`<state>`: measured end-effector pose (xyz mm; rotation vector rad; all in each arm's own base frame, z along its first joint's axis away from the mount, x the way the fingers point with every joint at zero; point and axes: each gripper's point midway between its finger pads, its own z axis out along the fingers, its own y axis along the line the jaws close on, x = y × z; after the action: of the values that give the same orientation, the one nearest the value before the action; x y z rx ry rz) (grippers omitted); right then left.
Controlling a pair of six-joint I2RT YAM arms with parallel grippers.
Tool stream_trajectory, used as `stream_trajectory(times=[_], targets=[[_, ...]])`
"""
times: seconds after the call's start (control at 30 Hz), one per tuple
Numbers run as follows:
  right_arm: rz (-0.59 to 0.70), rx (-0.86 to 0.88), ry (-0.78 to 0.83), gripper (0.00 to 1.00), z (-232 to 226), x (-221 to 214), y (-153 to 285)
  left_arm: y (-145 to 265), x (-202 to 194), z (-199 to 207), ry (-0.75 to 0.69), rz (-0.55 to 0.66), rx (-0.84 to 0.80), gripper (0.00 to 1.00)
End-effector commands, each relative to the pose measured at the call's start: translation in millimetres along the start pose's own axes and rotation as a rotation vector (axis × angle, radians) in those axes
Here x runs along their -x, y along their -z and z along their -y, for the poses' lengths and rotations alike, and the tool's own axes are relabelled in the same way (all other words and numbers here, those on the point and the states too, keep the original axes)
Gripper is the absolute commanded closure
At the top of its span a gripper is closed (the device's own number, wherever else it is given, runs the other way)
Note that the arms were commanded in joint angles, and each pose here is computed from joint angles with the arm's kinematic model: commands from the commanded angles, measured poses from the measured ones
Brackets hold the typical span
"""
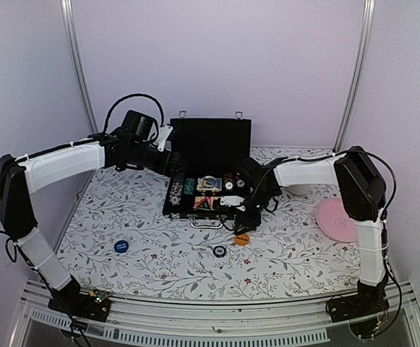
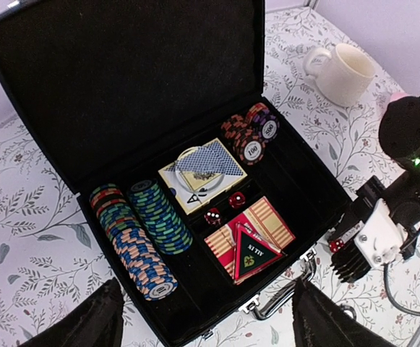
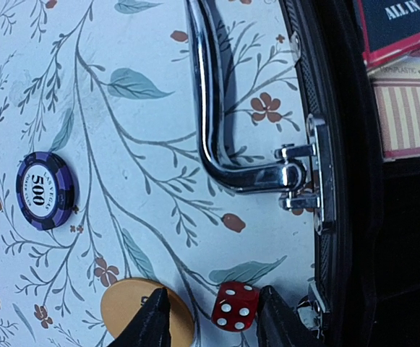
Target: Pack up texas hold em set
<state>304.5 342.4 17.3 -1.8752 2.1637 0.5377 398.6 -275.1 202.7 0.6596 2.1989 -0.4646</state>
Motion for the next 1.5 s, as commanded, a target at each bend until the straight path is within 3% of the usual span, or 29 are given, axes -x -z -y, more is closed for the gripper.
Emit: stream_trajectory(times=[0.0, 0.1, 0.27, 0.53, 0.73, 1.13, 1.47], targets=[[-0.008, -0.033, -0.003, 0.71, 11.6, 5.2, -2.2, 19.7, 26.0, 0.9, 0.011, 0.1, -0.036, 0.2], [-0.015, -0.032, -0.011, 0.86, 13.3, 5.2, -4.3, 21.3, 26.1, -1.5, 0.025, 0.1, -0.04, 0.2], [-0.024, -0.033, -0.023, 0.96, 14.0, 5.2, -3.7, 23.2, 26.2, -3.6, 0.033, 0.102, -0.04, 0.2], [0.054, -0.028, 0.027, 0.97, -0.8, 46.2, 37.6, 29.0, 29.0, -7.1, 0.037, 0.112, -0.03, 0.2], [0.126, -0.117, 0.058, 0.97, 20.3, 83.0, 63.0, 34.0, 29.7, -11.1, 0.047, 0.121, -0.024, 0.2], [0.107, -0.362, -0.034, 0.97, 109.0, 107.7, 22.6, 41.2, 31.8, -13.5, 0.047, 0.136, -0.02, 0.21], [0.057, -0.395, -0.08, 0.97, 131.3, 93.6, -8.3, 42.9, 31.8, -16.6, 0.055, 0.138, -0.02, 0.21]])
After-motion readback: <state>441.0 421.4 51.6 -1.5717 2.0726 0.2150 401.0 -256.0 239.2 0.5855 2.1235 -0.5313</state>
